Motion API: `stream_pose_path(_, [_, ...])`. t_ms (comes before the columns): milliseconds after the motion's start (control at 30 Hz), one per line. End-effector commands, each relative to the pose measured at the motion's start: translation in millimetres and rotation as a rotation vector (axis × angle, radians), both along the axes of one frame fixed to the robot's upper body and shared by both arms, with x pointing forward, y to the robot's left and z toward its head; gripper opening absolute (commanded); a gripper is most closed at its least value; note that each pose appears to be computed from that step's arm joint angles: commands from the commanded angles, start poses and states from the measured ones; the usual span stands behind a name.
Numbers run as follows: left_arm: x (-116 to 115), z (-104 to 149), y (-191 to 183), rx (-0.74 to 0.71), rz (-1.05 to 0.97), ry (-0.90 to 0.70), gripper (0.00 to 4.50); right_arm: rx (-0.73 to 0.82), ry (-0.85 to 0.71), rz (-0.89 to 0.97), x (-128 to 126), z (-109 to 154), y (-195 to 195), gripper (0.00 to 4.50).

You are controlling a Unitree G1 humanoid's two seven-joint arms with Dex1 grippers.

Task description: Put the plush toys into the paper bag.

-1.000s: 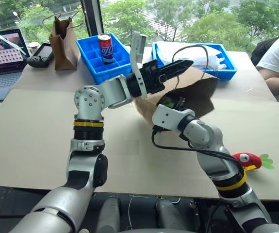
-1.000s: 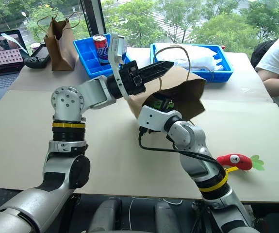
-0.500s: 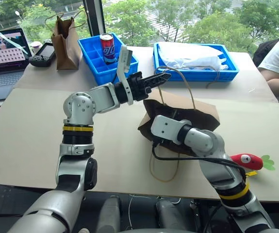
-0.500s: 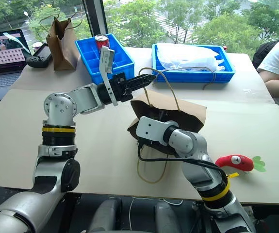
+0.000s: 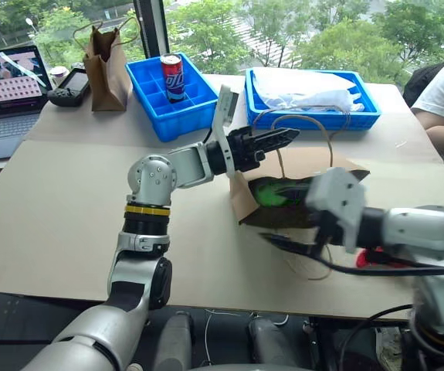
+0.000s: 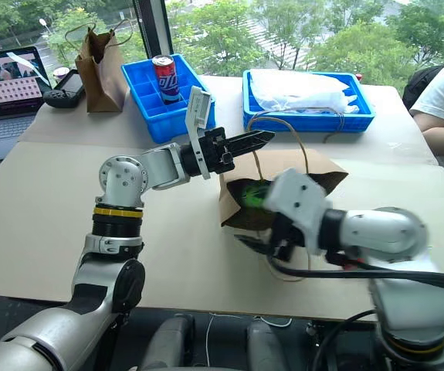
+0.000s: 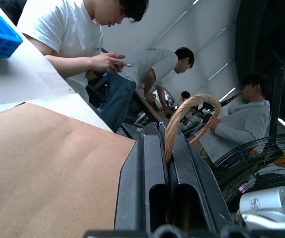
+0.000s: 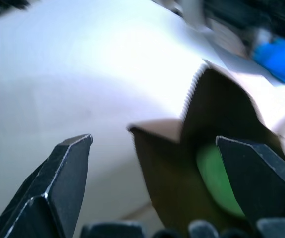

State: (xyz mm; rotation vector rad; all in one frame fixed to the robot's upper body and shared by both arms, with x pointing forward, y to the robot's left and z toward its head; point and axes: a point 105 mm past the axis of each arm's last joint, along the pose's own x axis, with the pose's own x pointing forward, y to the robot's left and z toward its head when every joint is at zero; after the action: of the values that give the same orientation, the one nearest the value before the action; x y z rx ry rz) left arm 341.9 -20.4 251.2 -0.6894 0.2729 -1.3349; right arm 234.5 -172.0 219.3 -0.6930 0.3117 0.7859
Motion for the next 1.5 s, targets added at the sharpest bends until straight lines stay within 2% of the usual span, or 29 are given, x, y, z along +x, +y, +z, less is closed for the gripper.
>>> stream_pose_path(33, [-4, 12, -5, -0.028, -0.025, -0.042, 0.0, -0.117, -0.001, -0.2, -9, 17, -61, 4.45])
stream_pose_path(100, [-6, 12, -7, -0.035, -0.032, -0.036, 0.0, -0.233, 0.027, -0.333, -13, 10, -103, 4.45])
stream_pose_path(133, [-6, 12, -8, -0.039, -0.037, -0.035, 0.0, -0.307, 0.07, -0.38, -17, -2, -124, 4.45])
stream_pose_path(200, [-8, 12, -10, -0.043, -0.04, -0.033, 0.0, -0.392, 0.125, -0.397, -24, -20, -146, 4.45])
stream_pose_path(300, [-8, 12, -10, -0.049, -0.038, -0.034, 0.0, -0.384, 0.15, -0.393, -25, -41, -158, 4.45])
stream_pose_path(400, [-7, 11, -7, -0.051, -0.029, -0.032, 0.0, -0.425, 0.179, -0.41, -19, -72, -176, 4.45])
stream_pose_path(500, [-8, 11, -5, -0.053, -0.023, -0.029, 0.0, -0.428, 0.136, -0.408, -7, -84, -181, 4.45])
stream_pose_path(567, [-8, 10, -5, -0.051, -0.018, -0.029, 0.0, -0.353, 0.093, -0.411, 6, -89, -175, 4.45])
stream_pose_path(667, [-8, 9, -4, -0.049, -0.011, -0.028, 0.0, -0.341, 0.16, -0.38, 7, -109, -168, 3.72])
stream_pose_path(733, [-8, 9, -4, -0.049, -0.01, -0.028, 0.0, -0.323, 0.181, -0.375, 8, -113, -164, 3.02])
stream_pose_path(867, [-7, 10, -4, -0.052, -0.006, -0.03, 0.0, -0.275, 0.165, -0.35, 9, -103, -153, 1.67])
stream_pose_path(900, [-6, 10, -4, -0.053, -0.006, -0.03, 0.0, -0.271, 0.167, -0.344, 7, -99, -152, 1.49])
stream_pose_path(933, [-6, 10, -5, -0.053, -0.005, -0.03, 0.0, -0.265, 0.158, -0.341, 7, -91, -150, 0.99])
stream_pose_path(1033, [-5, 10, -5, -0.054, -0.003, -0.03, 0.0, -0.242, 0.112, -0.31, 6, -60, -141, 0.11])
stream_pose_path(1133, [-2, 14, -6, -0.073, 0.0, -0.024, 0.0, -0.15, 0.113, -0.175, -7, -23, -107, 0.02])
stream_pose_path(1267, [-3, 22, -13, -0.103, -0.019, -0.019, 0.0, -0.053, 0.176, -0.002, -25, -13, -56, 0.02])
stream_pose_path(1500, [-7, 22, -20, -0.094, -0.039, -0.026, 0.0, 0.012, 0.024, 0.034, 3, -7, -10, 0.02])
